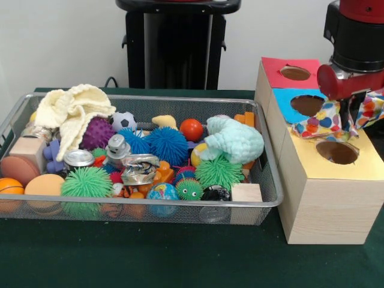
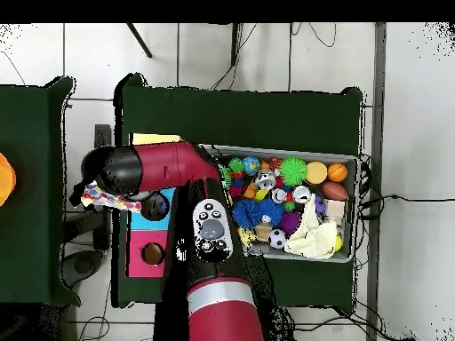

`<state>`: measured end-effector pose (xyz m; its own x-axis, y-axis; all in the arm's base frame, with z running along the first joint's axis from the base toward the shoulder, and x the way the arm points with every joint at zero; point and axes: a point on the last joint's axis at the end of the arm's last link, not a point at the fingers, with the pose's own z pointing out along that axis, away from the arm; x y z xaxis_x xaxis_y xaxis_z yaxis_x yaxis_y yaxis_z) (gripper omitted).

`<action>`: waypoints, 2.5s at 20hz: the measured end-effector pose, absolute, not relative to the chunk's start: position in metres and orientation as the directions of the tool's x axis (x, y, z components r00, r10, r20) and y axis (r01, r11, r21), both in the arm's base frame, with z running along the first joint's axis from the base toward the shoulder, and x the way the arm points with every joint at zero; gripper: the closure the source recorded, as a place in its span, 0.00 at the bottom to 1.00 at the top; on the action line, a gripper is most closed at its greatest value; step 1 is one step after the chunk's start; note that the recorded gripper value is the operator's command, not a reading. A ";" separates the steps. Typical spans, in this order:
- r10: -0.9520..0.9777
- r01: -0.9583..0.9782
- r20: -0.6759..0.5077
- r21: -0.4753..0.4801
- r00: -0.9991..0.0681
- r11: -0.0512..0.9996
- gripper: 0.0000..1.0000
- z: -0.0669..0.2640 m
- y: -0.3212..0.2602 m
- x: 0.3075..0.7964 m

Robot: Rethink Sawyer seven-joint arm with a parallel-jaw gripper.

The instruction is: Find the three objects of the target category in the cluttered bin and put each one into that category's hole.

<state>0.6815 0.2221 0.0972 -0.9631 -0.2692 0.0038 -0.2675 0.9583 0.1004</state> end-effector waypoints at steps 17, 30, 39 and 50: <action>-0.205 -0.204 -0.006 0.107 -0.979 0.973 1.00 0.074 0.184 0.715; -0.225 -0.227 -0.038 0.089 -0.974 0.970 1.00 0.036 0.205 0.731; -0.247 -0.249 -0.041 0.040 -0.968 0.968 1.00 0.030 0.212 0.738; -0.233 -0.233 -0.008 0.041 -0.972 0.972 1.00 0.029 0.212 0.740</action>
<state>0.7403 0.2124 0.0295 -0.9725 -0.2330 -0.0076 -0.2331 0.9716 0.0415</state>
